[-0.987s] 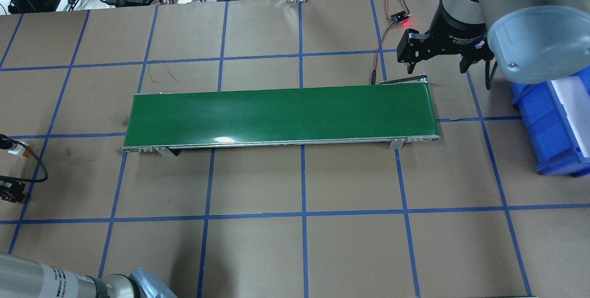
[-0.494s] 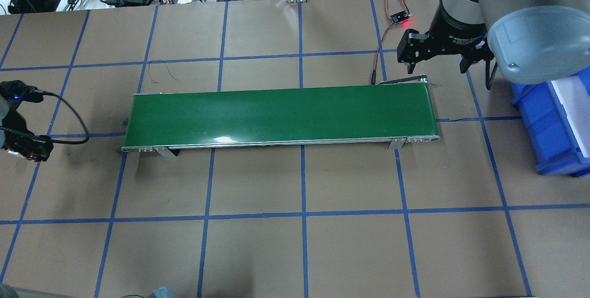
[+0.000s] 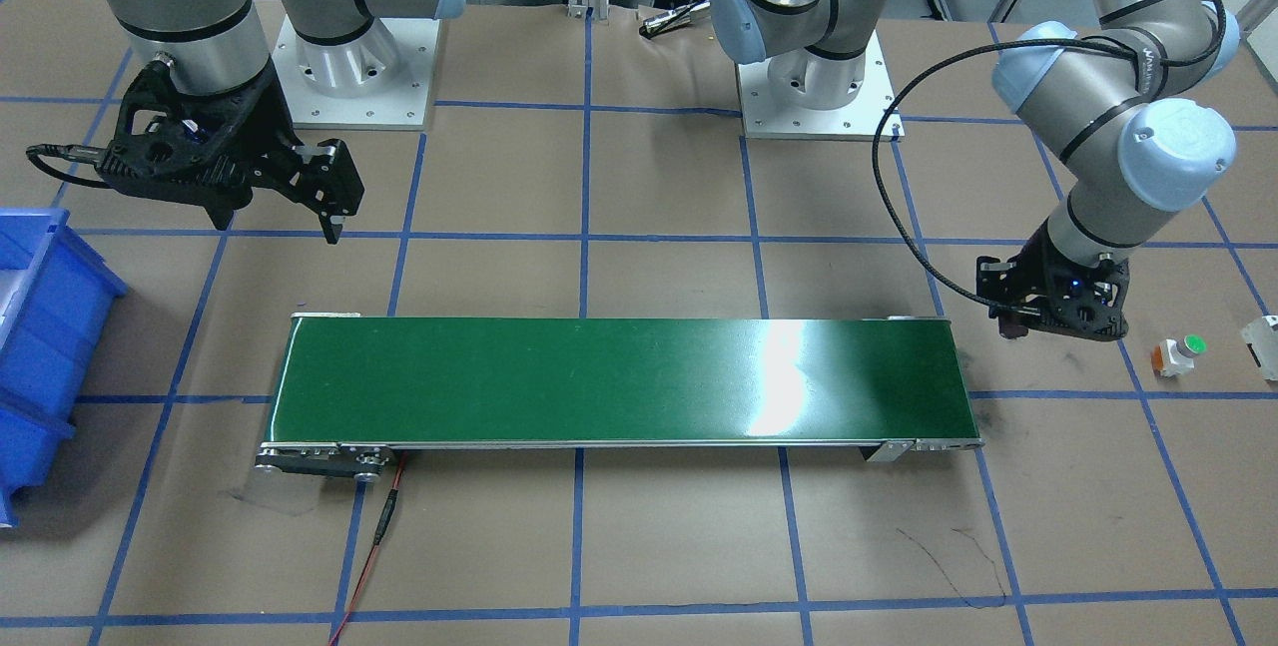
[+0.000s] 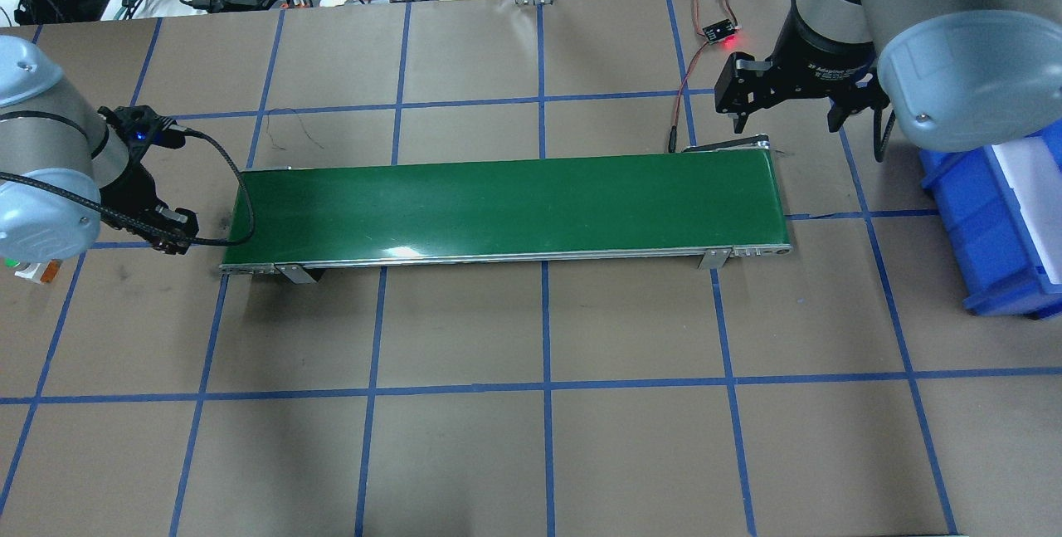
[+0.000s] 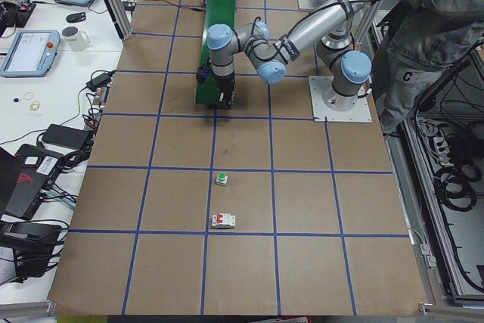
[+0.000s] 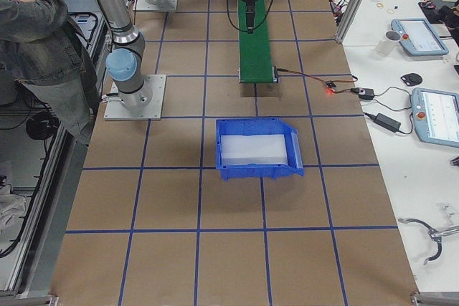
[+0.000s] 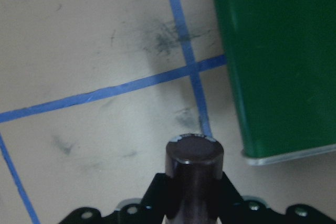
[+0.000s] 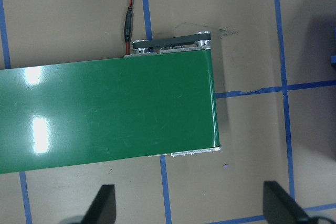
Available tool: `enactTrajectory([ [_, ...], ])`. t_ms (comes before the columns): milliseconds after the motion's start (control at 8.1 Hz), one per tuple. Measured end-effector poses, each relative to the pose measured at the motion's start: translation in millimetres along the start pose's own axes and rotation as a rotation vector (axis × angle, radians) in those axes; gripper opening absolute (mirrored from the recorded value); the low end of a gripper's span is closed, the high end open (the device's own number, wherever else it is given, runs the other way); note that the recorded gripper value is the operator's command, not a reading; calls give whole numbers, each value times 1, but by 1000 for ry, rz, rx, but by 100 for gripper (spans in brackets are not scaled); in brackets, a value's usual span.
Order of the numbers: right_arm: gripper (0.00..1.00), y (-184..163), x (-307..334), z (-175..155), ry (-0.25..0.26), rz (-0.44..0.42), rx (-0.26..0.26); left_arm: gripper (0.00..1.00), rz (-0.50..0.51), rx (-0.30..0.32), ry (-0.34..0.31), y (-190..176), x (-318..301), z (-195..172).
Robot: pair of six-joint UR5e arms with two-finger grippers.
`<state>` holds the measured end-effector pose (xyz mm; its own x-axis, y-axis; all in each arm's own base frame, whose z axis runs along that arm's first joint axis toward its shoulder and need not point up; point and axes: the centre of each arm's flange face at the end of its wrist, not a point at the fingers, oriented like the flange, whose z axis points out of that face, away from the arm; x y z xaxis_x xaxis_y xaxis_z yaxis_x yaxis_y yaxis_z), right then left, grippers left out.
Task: Move capacitor from left to right
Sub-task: 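Lift the capacitor with the left gripper and carry it over the conveyor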
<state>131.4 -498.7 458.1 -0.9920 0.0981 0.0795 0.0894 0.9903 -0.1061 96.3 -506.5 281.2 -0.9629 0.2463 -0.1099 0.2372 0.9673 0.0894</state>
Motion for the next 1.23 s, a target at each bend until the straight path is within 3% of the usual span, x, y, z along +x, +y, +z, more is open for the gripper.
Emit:
enactTrajectory([
  [247,100,0,0,0,0,0,0,0,-8,44,42,-12,41,-16],
  [617,100,0,0,0,-1,0,0,0,-45,61,156,-19,101,-33],
  [864,100,0,0,0,-1,0,0,0,-104,68,242,-28,119,-27],
  [1234,100,0,0,0,0,0,0,0,-172,62,273,-47,118,2],
])
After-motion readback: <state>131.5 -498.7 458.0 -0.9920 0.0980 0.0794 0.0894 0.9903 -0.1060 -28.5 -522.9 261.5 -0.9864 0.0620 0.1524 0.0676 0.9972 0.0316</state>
